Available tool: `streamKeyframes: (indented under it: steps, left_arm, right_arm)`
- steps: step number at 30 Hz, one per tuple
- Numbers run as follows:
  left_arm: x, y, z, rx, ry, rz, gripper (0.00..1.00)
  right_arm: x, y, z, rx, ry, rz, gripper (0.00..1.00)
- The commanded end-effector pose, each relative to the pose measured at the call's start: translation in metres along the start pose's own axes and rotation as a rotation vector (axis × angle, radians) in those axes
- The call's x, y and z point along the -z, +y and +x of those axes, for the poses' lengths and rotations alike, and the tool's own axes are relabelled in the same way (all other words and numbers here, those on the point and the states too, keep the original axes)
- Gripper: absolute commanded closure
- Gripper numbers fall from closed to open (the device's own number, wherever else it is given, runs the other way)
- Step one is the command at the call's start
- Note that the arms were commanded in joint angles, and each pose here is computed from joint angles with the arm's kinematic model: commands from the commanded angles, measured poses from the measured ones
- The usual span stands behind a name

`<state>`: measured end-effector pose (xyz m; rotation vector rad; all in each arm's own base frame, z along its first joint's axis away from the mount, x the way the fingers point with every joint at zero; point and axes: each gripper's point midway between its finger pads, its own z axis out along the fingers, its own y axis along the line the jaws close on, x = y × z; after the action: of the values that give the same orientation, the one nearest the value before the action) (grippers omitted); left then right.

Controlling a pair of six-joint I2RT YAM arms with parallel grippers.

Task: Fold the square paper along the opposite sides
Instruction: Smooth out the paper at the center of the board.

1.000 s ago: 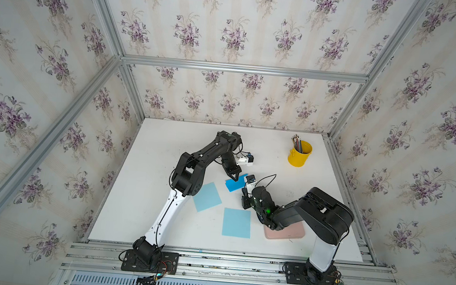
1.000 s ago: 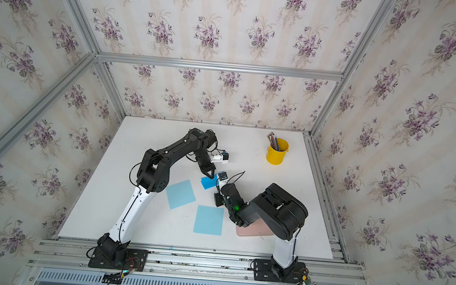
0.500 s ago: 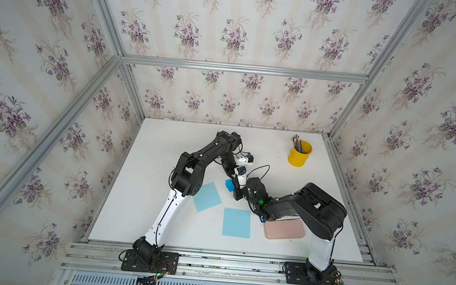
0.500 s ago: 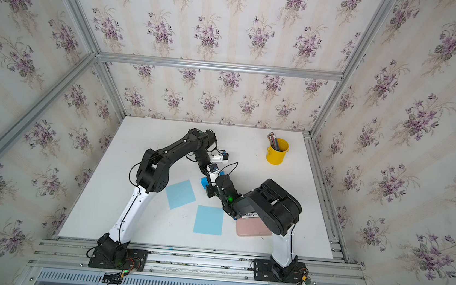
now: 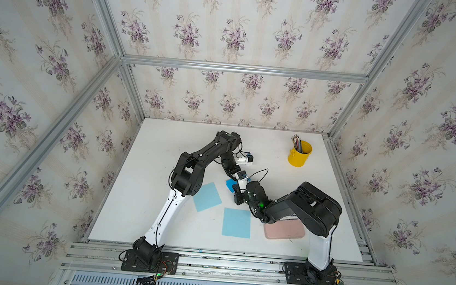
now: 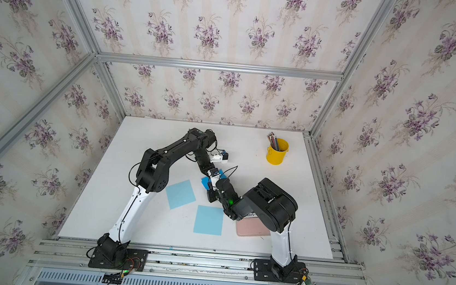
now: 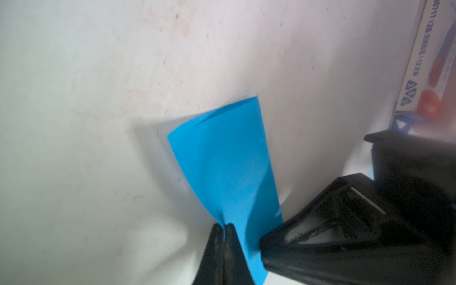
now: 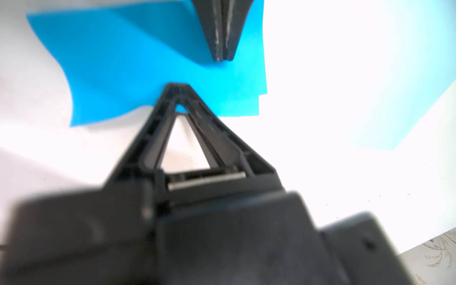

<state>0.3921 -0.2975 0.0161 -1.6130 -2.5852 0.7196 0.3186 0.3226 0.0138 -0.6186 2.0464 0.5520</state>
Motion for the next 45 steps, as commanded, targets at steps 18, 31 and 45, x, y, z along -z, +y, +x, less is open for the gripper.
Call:
streamKeyframes:
  steps: [18, 31, 45]
  left_arm:
    - [-0.001, 0.005, 0.005, -0.011, 0.025, -0.022, 1.0]
    - [0.0, 0.007, 0.005, -0.017, 0.025, -0.03, 1.0]
    - [0.002, 0.008, 0.003, -0.017, 0.015, -0.026, 1.0]
  right_arm:
    - [-0.011, 0.027, -0.031, 0.103, -0.014, -0.077, 1.0]
    - [-0.007, 0.016, 0.021, 0.07, 0.099, -0.052, 1.0]
    - [0.031, 0.021, -0.021, 0.107, 0.001, -0.026, 1.0]
